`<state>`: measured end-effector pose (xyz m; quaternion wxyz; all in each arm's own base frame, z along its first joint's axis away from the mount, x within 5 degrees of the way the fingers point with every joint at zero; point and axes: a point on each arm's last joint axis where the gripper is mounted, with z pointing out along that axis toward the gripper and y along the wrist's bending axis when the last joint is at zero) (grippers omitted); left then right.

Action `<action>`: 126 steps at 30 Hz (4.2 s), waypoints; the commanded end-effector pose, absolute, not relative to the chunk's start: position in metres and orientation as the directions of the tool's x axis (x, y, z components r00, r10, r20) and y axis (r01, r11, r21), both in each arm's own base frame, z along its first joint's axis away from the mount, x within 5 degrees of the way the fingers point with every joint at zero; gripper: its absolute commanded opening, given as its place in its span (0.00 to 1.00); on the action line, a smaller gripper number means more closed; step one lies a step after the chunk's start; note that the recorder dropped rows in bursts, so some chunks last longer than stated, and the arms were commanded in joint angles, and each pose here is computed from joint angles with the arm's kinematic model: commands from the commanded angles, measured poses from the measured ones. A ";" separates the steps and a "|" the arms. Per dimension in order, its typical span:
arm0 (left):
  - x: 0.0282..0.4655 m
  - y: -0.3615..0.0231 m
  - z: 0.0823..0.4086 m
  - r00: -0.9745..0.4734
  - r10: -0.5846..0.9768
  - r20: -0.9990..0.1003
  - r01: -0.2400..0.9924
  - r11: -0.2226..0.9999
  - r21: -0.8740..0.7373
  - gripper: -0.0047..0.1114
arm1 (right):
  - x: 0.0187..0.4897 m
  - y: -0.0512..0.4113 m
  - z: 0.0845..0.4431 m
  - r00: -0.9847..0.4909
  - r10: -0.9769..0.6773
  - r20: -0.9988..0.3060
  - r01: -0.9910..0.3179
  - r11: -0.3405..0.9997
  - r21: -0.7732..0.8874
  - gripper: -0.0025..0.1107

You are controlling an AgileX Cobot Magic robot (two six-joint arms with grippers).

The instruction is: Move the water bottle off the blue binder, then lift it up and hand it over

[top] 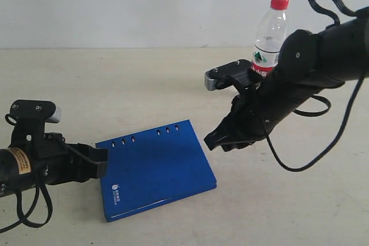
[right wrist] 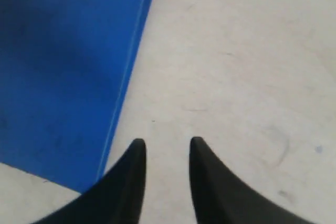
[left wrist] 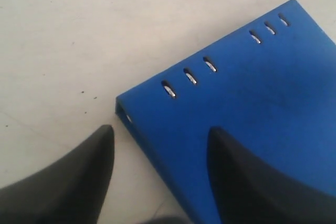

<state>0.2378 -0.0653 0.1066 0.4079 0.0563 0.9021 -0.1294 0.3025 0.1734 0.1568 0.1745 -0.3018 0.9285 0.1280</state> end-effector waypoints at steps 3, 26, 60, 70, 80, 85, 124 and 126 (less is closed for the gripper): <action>0.239 -0.066 0.107 -0.662 -0.011 -0.750 0.201 0.961 -0.191 0.48 | 0.317 0.189 0.151 -0.780 -0.559 -0.282 -0.620 0.751 0.228 0.47; 0.255 -0.079 0.087 -0.763 0.063 -0.643 0.269 0.936 -0.228 0.48 | 0.348 0.178 0.135 -0.848 -0.424 -0.318 -0.530 0.696 0.485 0.47; 0.261 -0.084 0.107 -0.667 0.047 -0.743 0.330 0.914 -0.238 0.48 | 0.344 0.208 0.144 -0.696 -0.518 -0.498 -0.666 0.206 0.717 0.05; 0.263 -0.082 0.108 -0.651 0.046 -0.758 0.324 0.920 -0.222 0.47 | 0.344 0.208 0.144 -0.675 -0.524 -0.520 -0.687 0.189 0.701 0.02; 0.276 -0.073 0.117 -0.528 0.101 -0.843 0.291 0.954 -0.068 0.67 | 0.342 0.204 0.138 -0.624 -0.594 -0.508 -0.727 0.203 0.656 0.02; 0.266 -0.108 0.121 -0.263 0.524 -0.810 0.808 0.578 0.111 0.67 | 0.339 0.202 0.137 -0.519 -0.644 -0.562 -0.794 0.119 0.597 0.02; 0.302 -0.053 0.124 -0.845 0.224 -0.486 0.159 0.972 0.171 0.67 | 0.359 0.200 0.106 -0.697 -0.574 -0.430 -0.709 0.464 0.531 0.49; 0.294 -0.053 0.118 -0.862 0.215 -0.459 0.158 0.974 0.160 0.67 | 0.358 0.201 0.107 -0.727 -0.548 -0.414 -0.678 0.477 0.559 0.49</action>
